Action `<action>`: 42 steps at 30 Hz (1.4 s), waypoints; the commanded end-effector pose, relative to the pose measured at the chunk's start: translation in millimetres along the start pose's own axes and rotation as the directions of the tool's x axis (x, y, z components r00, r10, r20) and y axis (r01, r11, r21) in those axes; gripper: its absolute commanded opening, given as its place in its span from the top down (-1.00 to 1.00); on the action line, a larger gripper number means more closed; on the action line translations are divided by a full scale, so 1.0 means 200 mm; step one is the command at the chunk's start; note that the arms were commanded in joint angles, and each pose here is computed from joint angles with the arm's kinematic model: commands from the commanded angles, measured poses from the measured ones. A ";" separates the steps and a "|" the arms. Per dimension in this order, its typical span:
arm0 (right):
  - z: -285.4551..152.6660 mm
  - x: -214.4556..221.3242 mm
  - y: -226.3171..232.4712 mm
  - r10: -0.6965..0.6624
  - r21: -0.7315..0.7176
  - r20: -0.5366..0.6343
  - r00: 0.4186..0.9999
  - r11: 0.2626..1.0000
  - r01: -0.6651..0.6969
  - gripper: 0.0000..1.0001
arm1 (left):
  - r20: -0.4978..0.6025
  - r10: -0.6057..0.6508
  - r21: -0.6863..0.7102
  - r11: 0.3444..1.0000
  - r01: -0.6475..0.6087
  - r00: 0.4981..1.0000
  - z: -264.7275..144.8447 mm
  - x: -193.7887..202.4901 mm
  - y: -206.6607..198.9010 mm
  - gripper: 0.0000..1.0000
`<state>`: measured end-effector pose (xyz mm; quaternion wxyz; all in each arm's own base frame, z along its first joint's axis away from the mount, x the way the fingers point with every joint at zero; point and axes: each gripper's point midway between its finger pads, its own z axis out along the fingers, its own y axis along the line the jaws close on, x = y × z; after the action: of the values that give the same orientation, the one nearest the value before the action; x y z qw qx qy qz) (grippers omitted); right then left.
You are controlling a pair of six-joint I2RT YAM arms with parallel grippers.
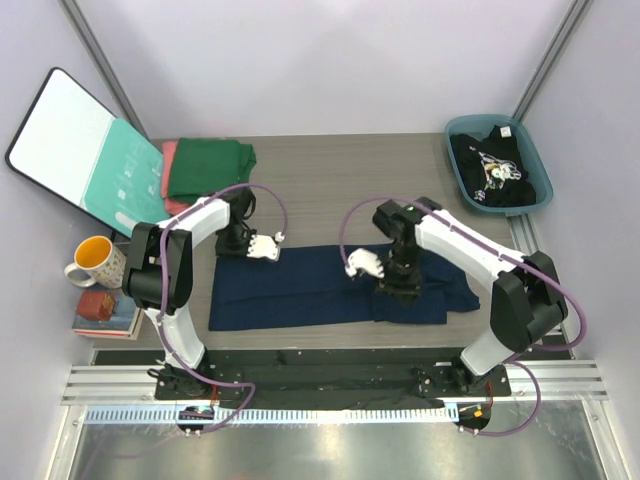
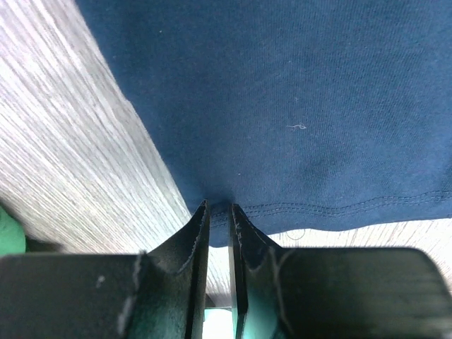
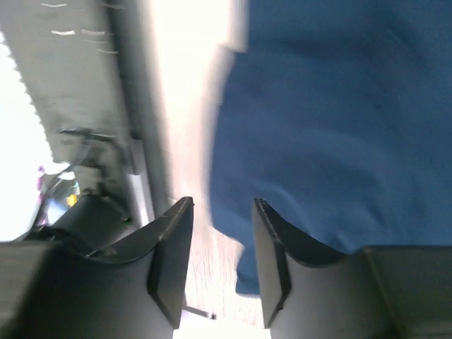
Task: Fold and stack the t-shirts
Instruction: Fold the other side of the tshirt into a rectangle, then rotate the tshirt 90 degrees
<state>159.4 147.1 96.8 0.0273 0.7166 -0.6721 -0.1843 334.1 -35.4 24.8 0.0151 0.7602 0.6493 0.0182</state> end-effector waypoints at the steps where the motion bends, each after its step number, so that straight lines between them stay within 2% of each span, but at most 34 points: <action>1: -0.17 0.13 -0.36 0.185 0.263 0.057 0.981 0.945 -0.194 0.23 | -0.001 0.004 -0.051 0.999 -0.004 1.000 -0.07 0.00 0.03 0.67; 3: -0.19 0.22 -0.49 0.248 0.320 0.091 0.964 0.910 -0.264 0.32 | -0.002 0.002 -0.053 0.999 -0.002 1.000 -0.07 0.00 0.03 0.67; 4: -0.20 0.28 -0.53 0.275 0.353 0.076 0.958 0.891 -0.284 0.46 | -0.004 0.002 -0.053 0.999 -0.002 1.000 -0.07 -0.01 0.04 0.67; 6: -0.20 0.39 -0.64 0.323 0.414 0.092 0.942 0.848 -0.331 0.61 | -0.001 -0.007 -0.060 0.998 0.007 1.000 -0.08 -0.01 0.05 0.68; 11: -0.15 0.57 -0.76 0.426 0.415 0.096 0.900 0.805 -0.425 0.78 | -0.005 -0.009 -0.055 0.998 0.009 1.000 -0.07 -0.03 0.05 0.73; 17: -0.13 0.70 -0.89 0.491 0.483 0.079 0.868 0.743 -0.464 0.88 | -0.009 -0.020 -0.052 0.998 0.019 1.000 -0.07 -0.03 0.05 0.74; 22: -0.14 0.74 -1.11 0.507 0.570 0.107 0.855 0.674 -0.471 0.94 | -0.033 -0.041 -0.042 0.998 0.039 0.999 0.00 -0.03 0.02 0.74; 31: -0.25 0.68 -1.52 0.511 0.625 0.229 0.829 0.575 -0.528 0.94 | -0.133 -0.019 0.005 1.000 0.020 0.991 0.20 0.00 -0.10 0.78; 36: -0.29 0.66 -1.73 0.484 0.653 0.266 0.834 0.546 -0.525 0.95 | -0.134 -0.044 -0.014 0.999 0.043 0.990 0.17 -0.01 -0.10 0.74; 37: -0.23 0.66 -1.77 0.492 0.642 0.263 0.830 0.553 -0.531 0.95 | -0.135 -0.050 -0.026 0.999 0.047 0.990 0.15 -0.01 -0.09 0.74; 38: -0.30 0.64 -1.84 0.473 0.664 0.291 0.832 0.527 -0.531 0.95 | -0.137 -0.055 -0.029 0.998 0.052 0.989 0.14 -0.01 -0.08 0.74; 42: -0.33 0.58 -2.05 0.450 0.689 0.327 0.831 0.488 -0.536 0.98 | -0.104 -0.092 -0.066 0.994 0.085 0.990 0.03 -0.04 -0.05 0.63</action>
<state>530.7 48.1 27.9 -0.2163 0.4441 -0.8657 0.0808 333.9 -36.9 15.3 -0.0026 0.7406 0.6632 0.1075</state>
